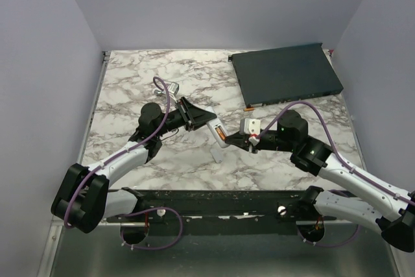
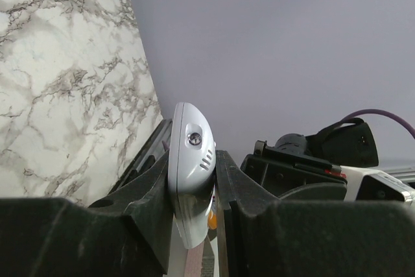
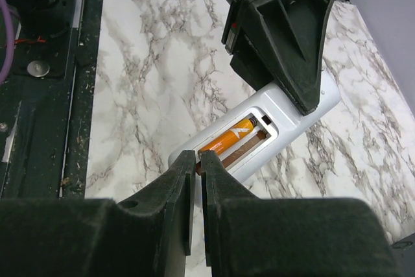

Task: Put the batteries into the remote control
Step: Load the battery into the remote control.

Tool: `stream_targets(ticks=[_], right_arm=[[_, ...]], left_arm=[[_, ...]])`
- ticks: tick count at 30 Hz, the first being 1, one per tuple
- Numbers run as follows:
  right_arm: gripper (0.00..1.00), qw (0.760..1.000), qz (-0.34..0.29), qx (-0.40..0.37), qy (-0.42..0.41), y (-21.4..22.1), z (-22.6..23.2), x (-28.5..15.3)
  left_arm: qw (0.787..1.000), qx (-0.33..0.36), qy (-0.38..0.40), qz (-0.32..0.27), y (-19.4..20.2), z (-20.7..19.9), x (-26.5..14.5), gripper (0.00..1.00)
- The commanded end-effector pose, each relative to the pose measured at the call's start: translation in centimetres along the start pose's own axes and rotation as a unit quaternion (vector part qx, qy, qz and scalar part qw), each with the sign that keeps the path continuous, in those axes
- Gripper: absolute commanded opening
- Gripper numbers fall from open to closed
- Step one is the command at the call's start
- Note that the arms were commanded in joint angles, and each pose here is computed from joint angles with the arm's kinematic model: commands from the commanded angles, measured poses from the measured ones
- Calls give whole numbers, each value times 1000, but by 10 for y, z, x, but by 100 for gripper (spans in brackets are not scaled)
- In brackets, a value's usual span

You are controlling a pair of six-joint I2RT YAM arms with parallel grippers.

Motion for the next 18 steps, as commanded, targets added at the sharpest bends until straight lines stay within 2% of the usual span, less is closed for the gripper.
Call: stream_targets(ticks=[1,18], right_arm=[[16,1000,-14,-8,17,-10,-8,1],[14,1000,-14,-7,23,-9,-10,4]], left_arm=[[999,17,30,8,4,-12,-3,0],[999,18,32,9,4,-14,-3,0]])
Point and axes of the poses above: each gripper's point midway between its finger pads, its own x axis out along the fingers, its own z axis along the line the jaws close on, y = z × x, the point moved 7 cm from there along -x, back along the fingers, and after that the axes turned 5 degrees about -x, right-handed, at the moved point
